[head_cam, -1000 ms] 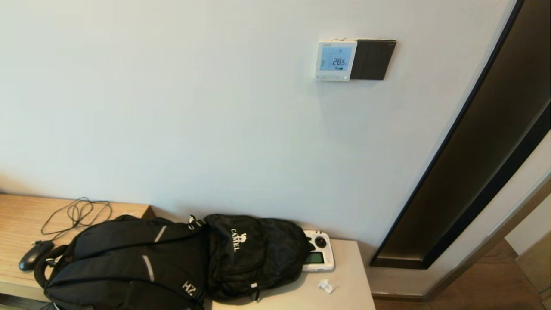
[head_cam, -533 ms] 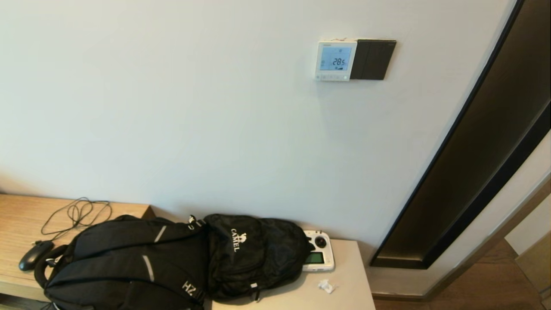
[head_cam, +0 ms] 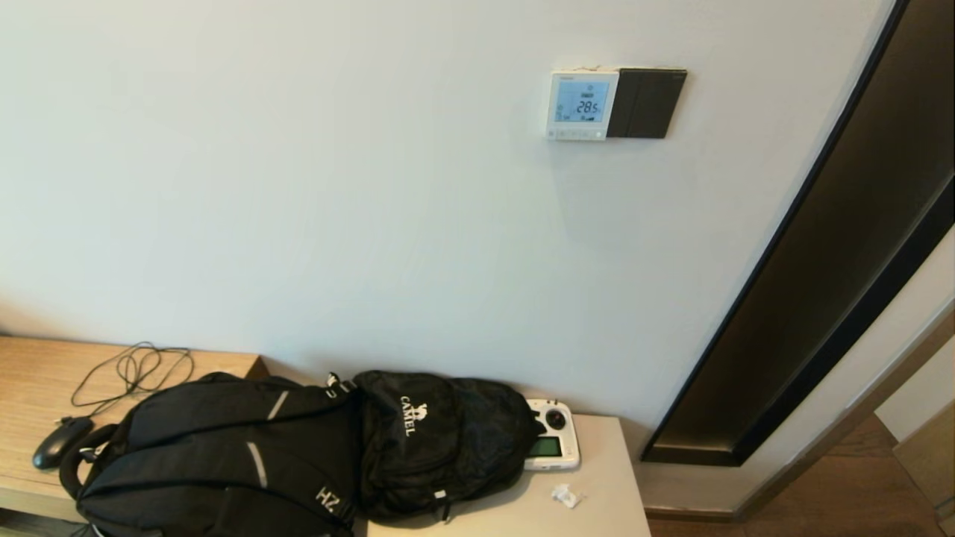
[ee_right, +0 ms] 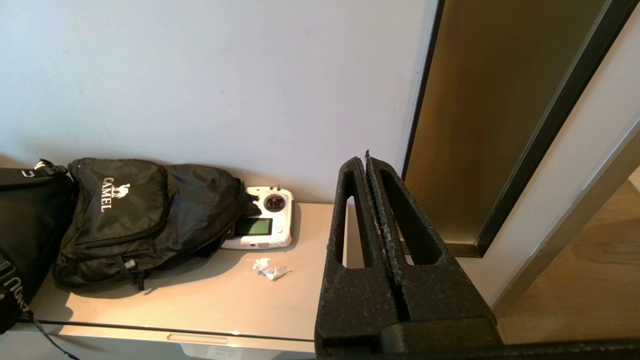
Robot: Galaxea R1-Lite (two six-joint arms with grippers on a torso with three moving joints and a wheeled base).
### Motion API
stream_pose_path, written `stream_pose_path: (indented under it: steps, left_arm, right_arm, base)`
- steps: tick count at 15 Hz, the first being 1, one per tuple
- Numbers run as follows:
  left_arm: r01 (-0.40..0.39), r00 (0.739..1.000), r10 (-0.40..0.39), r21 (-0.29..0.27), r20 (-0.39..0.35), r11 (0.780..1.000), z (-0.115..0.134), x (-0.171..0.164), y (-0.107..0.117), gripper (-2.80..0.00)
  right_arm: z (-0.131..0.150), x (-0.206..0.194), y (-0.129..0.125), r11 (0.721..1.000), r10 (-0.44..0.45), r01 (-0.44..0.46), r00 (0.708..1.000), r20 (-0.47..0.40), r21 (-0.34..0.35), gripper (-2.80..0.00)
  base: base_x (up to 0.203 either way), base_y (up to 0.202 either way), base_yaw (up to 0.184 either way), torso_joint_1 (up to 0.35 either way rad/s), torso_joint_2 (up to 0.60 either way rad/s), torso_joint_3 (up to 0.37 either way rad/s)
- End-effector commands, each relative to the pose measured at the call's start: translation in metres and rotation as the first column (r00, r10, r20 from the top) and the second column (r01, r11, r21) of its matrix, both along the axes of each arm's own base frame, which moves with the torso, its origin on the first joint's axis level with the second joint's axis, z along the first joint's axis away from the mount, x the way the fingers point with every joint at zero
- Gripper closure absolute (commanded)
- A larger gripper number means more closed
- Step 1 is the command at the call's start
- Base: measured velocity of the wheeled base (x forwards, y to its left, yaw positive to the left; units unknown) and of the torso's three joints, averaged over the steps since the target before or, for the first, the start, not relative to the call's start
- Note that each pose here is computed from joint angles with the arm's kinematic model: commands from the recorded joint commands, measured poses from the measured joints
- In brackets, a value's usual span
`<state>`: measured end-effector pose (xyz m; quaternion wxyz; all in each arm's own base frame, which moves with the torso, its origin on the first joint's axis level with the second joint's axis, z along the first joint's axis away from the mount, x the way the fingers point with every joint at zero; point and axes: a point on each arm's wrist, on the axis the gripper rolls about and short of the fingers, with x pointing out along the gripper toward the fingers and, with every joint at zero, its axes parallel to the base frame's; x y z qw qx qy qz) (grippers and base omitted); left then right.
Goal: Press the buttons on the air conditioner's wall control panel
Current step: Turn off the central air conditioner
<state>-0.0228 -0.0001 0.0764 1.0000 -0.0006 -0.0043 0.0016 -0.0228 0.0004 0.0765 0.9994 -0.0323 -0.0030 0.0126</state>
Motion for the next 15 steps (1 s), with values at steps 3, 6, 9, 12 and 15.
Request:
stream_pose_path:
  steps: [3, 6, 9, 12, 15]
  left_arm:
    - [0.001, 1.000, -0.001, 0.000, 0.001, 1.000, 0.000, 0.000, 0.000, 0.00]
    - [0.000, 1.000, 0.000, 0.000, 0.001, 1.000, 0.000, 0.000, 0.000, 0.00]
    - [0.001, 1.000, -0.001, 0.000, 0.001, 1.000, 0.000, 0.000, 0.000, 0.00]
    - [0.000, 1.000, 0.000, 0.000, 0.001, 1.000, 0.000, 0.000, 0.000, 0.00]
    - [0.002, 1.000, -0.002, 0.000, 0.001, 1.000, 0.000, 0.000, 0.000, 0.00]
  right_arm:
    - [0.005, 0.001, 0.000, 1.000, -0.001, 0.001, 1.000, 0.031, 0.004, 0.00]
    - [0.025, 0.010, 0.000, 1.000, -0.004, 0.004, 0.998, 0.062, 0.002, 0.00]
    - [0.062, 0.034, 0.000, 1.000, -0.017, 0.017, 0.998, 0.064, 0.003, 0.00]
    - [0.108, 0.070, -0.001, 0.999, -0.032, 0.031, 0.994, 0.109, 0.006, 0.00]
    - [0.156, 0.112, -0.003, 0.998, -0.068, 0.066, 0.980, 0.189, 0.016, 0.00]
  base:
    - [0.000, 0.000, 0.000, 0.000, 0.00, 0.000]
    - [0.000, 0.000, 0.000, 0.000, 0.00, 0.000]
    - [0.000, 0.000, 0.000, 0.000, 0.00, 0.000]
    - [0.000, 0.000, 0.000, 0.000, 0.00, 0.000]
    - [0.000, 0.000, 0.000, 0.000, 0.00, 0.000]
